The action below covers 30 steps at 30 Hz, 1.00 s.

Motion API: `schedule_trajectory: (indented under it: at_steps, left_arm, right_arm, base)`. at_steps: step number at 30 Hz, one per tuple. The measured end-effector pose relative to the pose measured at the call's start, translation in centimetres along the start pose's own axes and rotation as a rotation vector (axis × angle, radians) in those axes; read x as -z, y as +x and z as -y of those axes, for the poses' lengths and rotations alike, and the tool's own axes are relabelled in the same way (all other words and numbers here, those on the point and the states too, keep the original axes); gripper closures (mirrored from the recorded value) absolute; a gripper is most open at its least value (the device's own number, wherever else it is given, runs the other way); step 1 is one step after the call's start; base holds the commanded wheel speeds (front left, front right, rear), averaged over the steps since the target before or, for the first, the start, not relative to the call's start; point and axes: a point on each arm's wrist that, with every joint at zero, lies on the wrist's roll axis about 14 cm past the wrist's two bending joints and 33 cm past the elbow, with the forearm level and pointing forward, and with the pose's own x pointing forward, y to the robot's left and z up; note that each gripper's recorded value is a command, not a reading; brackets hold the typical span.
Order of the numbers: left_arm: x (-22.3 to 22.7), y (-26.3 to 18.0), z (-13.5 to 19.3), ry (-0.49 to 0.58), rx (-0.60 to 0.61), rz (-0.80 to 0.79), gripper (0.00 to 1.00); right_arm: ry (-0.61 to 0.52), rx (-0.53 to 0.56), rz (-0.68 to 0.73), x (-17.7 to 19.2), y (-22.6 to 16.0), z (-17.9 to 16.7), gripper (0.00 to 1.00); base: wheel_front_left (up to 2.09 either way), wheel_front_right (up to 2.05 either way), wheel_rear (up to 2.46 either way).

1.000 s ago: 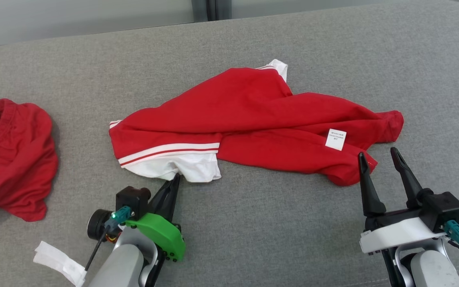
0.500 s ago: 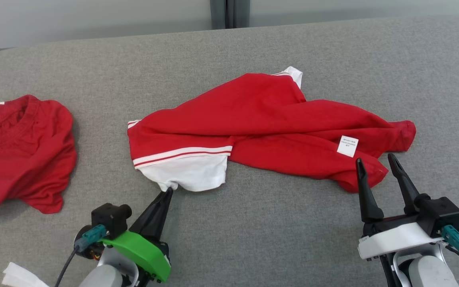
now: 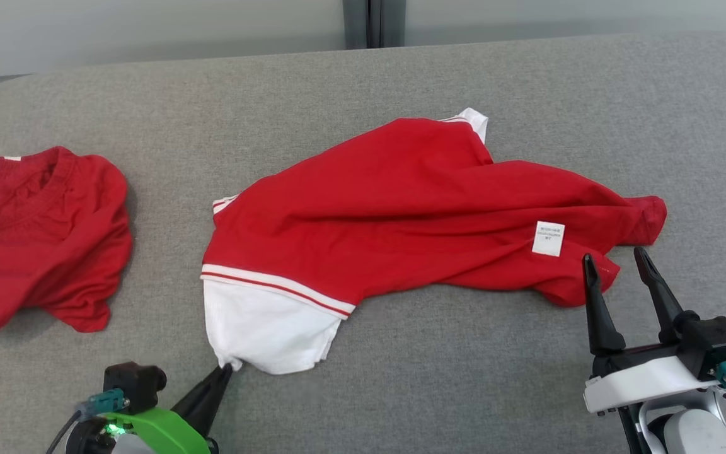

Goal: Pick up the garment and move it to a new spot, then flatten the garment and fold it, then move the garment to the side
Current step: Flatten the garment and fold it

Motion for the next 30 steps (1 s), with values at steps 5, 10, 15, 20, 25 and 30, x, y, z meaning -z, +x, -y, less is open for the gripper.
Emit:
schedule_trajectory:
  at_steps: [5, 10, 15, 20, 25, 30]
  left_arm:
    - [1.7, -0.5, -1.2, 0.001, -0.045, -0.074, 1.0]
    - [1.3, -0.4, -1.6, -0.041, -0.09, -0.037, 0.0]
    - [0.2, -0.9, -1.7, -0.073, -0.131, 0.033, 0.0]
    - [-0.4, -1.1, -0.8, -0.074, -0.152, 0.088, 0.0]
    - [0.3, -0.8, -0.7, -0.03, -0.185, 0.066, 0.0]
    - [0.6, 0.2, -1.0, -0.013, -0.2, 0.048, 0.0]
  right_arm:
    - [-0.001, -0.028, -0.003, 0.1, 0.3, -0.8, 0.0]
    - [-0.002, -0.037, 0.003, -0.1, 0.3, -1.1, 0.0]
    - [-0.006, -0.027, -0.002, 0.1, 0.4, -0.6, 0.0]
    - [-0.004, -0.03, -0.01, 0.4, 0.6, -0.7, 0.0]
    - [0.001, -0.04, -0.013, 0.6, 0.6, -1.1, 0.0]
    - [0.002, -0.045, -0.001, 0.2, 1.0, -1.3, 0.0]
  base:
    - [0.0, 0.0, 0.0]
    - [0.0, 0.0, 0.0]
    - [0.0, 0.0, 0.0]
    - [0.0, 0.0, 0.0]
    - [0.0, 0.0, 0.0]
    - [0.0, 0.0, 0.0]
